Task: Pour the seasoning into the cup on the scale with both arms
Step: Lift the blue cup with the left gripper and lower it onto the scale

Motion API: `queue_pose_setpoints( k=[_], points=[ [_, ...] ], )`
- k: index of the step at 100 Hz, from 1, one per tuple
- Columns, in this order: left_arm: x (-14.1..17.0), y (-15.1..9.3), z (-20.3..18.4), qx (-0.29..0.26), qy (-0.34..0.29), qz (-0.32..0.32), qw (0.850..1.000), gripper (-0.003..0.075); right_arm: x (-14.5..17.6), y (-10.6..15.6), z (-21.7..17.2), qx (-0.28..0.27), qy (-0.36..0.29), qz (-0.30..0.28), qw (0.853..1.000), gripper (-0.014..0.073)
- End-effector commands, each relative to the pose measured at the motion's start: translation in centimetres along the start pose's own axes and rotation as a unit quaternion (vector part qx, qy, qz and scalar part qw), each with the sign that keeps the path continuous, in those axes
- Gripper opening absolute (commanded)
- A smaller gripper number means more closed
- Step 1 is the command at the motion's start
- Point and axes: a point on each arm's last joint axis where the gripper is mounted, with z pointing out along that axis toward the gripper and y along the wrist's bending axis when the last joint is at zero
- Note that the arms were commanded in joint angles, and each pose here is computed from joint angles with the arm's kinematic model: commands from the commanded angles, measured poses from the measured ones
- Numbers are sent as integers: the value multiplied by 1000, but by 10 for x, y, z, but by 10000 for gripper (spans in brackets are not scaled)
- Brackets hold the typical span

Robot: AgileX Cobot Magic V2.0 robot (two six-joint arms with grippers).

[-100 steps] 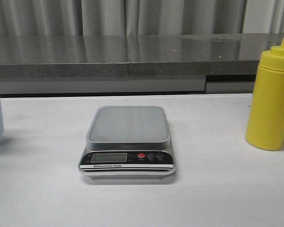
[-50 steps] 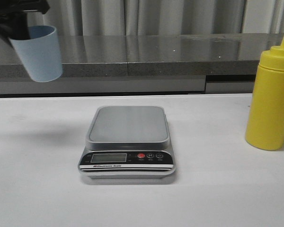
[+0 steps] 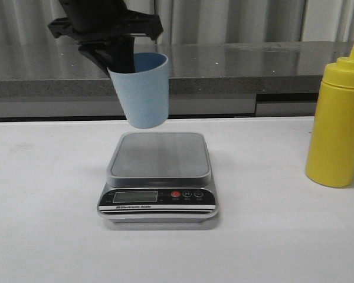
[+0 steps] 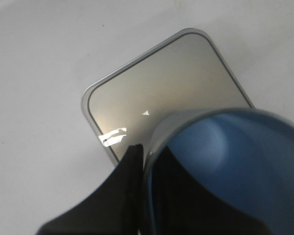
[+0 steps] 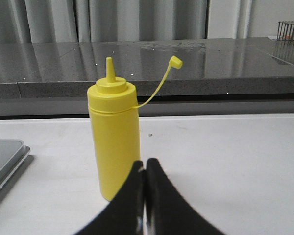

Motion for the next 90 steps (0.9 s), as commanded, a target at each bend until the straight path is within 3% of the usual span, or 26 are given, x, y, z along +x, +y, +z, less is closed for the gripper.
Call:
queue_pose_setpoints(
  k=[1, 37, 47, 60, 69, 90],
  points=[
    [-15, -9, -23, 9, -53, 6, 999, -20, -14, 1, -3, -5, -55, -4, 998, -69],
    [-15, -11, 11, 10, -15, 8, 1000, -6, -14, 1, -3, -5, -55, -4, 998, -69],
    [-15, -11, 15, 10, -11, 7, 1000, 73, -14, 1, -3, -5, -55, -4, 998, -69],
    [-15, -11, 15, 11, -12, 7, 1000, 250, -14, 1, -3, -5, -55, -4, 998, -69],
    [-16, -11, 14, 11, -14, 7, 1000, 328, -14, 1, -3, -5, -55, -4, 998, -69],
    [-28, -12, 0, 11, -40, 8, 999, 358, -14, 1, -3, -5, -55, -4, 998, -69]
  ],
)
